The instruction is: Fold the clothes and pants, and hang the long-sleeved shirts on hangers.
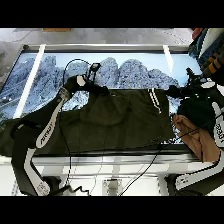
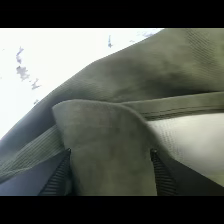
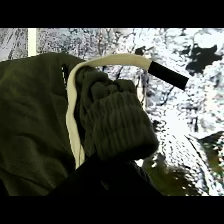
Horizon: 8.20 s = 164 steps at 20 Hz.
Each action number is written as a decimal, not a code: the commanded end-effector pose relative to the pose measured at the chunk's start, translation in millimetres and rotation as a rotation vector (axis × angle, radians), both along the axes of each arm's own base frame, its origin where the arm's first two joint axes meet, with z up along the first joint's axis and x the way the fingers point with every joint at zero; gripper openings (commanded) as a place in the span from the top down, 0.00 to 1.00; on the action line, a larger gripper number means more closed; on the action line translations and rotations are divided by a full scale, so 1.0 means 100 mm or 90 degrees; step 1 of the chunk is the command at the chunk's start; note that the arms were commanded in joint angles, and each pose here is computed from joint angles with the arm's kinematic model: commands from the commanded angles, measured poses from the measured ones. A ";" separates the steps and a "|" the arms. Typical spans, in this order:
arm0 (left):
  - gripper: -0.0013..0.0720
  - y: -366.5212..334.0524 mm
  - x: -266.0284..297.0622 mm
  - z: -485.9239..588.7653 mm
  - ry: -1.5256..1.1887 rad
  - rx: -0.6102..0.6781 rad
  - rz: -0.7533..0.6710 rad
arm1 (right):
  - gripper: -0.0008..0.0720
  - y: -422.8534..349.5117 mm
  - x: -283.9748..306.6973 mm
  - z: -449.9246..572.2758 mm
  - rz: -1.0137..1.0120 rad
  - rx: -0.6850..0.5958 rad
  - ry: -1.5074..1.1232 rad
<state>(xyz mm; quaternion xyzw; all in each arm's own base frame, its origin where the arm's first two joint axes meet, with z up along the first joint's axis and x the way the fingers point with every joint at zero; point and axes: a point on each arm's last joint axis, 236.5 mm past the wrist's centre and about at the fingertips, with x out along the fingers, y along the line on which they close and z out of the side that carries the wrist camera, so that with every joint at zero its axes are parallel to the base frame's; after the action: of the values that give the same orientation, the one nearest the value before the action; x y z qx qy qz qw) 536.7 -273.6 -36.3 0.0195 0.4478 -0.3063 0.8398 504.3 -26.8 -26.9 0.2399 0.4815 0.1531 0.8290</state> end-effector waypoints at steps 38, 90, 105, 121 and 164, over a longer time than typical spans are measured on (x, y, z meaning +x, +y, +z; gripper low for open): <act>0.96 4.93 -0.31 1.70 -0.099 0.282 0.653 | 0.95 -0.52 0.93 0.43 -0.251 -0.107 -0.220; 0.26 5.11 -0.30 -0.43 0.074 0.142 0.684 | 0.94 -0.70 0.43 -0.14 -0.118 -0.288 -0.070; 0.96 5.25 -0.36 0.52 -0.032 0.221 0.678 | 0.94 -0.69 0.42 -0.15 -0.115 -0.284 -0.064; 0.97 4.58 0.06 2.41 -0.366 0.287 0.511 | 0.94 -0.70 0.73 0.15 -0.213 -0.214 -0.154; 0.12 4.61 -1.58 -0.29 0.228 0.049 0.626 | 0.95 -0.78 0.74 0.15 -0.199 -0.255 -0.165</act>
<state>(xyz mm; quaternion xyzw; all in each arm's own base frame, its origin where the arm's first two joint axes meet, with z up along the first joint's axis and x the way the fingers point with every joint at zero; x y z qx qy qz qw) 377.4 186.0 -58.2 -0.2180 0.5423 0.1757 0.7922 577.9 -104.5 -11.8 0.1219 0.3496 -0.0456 0.9278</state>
